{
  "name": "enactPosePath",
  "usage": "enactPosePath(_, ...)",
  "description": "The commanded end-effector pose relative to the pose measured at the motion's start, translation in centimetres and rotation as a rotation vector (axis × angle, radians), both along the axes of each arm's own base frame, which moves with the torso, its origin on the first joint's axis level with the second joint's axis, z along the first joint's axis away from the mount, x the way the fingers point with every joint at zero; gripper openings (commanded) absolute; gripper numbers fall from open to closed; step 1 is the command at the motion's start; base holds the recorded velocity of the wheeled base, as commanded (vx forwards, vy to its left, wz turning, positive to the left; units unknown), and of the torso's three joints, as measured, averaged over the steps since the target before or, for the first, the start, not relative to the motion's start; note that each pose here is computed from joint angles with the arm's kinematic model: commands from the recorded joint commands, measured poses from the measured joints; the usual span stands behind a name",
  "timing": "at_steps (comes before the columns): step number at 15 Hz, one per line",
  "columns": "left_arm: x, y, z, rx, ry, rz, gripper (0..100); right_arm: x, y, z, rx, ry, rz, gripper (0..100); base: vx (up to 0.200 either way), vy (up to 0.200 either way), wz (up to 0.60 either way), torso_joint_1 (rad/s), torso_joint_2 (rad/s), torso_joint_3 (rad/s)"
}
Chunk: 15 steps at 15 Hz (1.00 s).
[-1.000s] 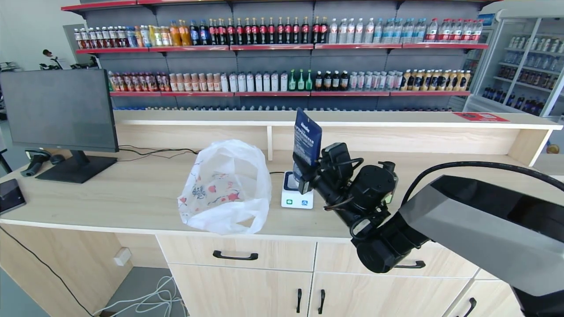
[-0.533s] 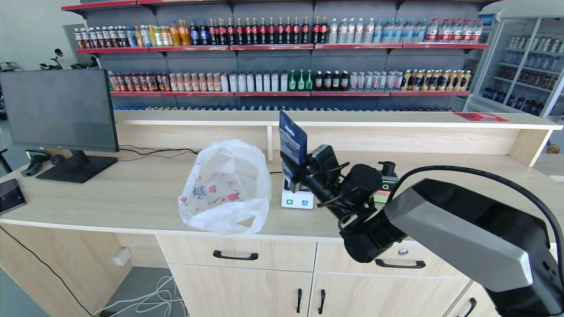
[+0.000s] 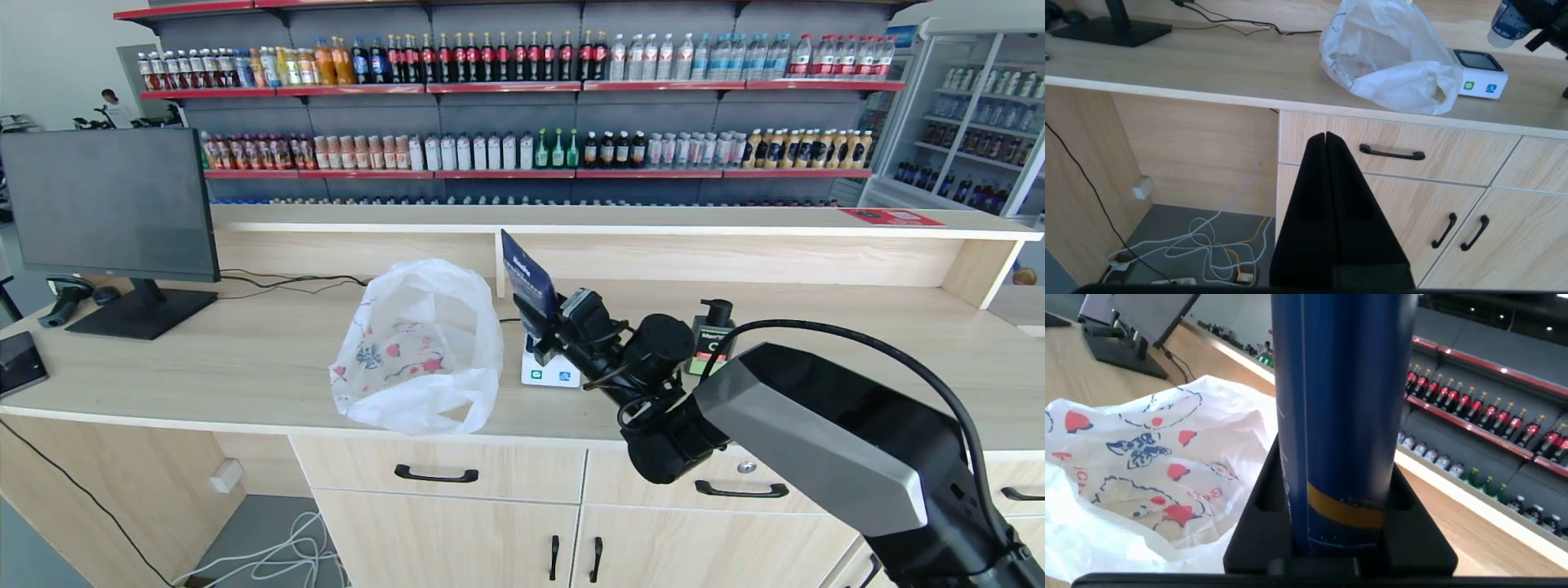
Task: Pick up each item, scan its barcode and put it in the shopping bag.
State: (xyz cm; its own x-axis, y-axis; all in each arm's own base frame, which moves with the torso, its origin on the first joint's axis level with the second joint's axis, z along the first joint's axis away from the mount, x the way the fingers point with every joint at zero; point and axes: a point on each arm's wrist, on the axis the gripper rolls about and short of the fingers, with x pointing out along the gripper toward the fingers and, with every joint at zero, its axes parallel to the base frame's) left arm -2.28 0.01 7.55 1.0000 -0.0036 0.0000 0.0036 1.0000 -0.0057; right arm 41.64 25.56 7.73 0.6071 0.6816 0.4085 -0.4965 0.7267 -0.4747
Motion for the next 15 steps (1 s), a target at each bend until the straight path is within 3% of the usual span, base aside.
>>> enactPosePath(1,0.0,0.0,0.0,0.0,0.0,0.001,0,0.3,0.2,-1.5,-0.046,-0.01,0.027,0,0.0,0.0,0.0,0.0,0.0,0.0)
enactPosePath(3,0.0,0.0,0.0,0.0,0.0,0.001,0,0.9,0.1,-2.0,-0.094,-0.039,0.037,0,0.0,0.0,0.0,0.0,0.0,0.0)
enactPosePath(8,0.0,0.0,0.0,0.0,0.0,0.001,0,4.4,-1.1,-0.3,-0.225,-0.11,-0.029,0,0.0,0.0,0.0,0.0,0.0,0.0)
enactPosePath(15,0.0,0.0,0.0,0.0,0.0,0.001,0,6.2,-2.6,-2.2,-0.258,-0.123,-0.037,0,0.0,0.0,0.0,0.0,0.0,0.0)
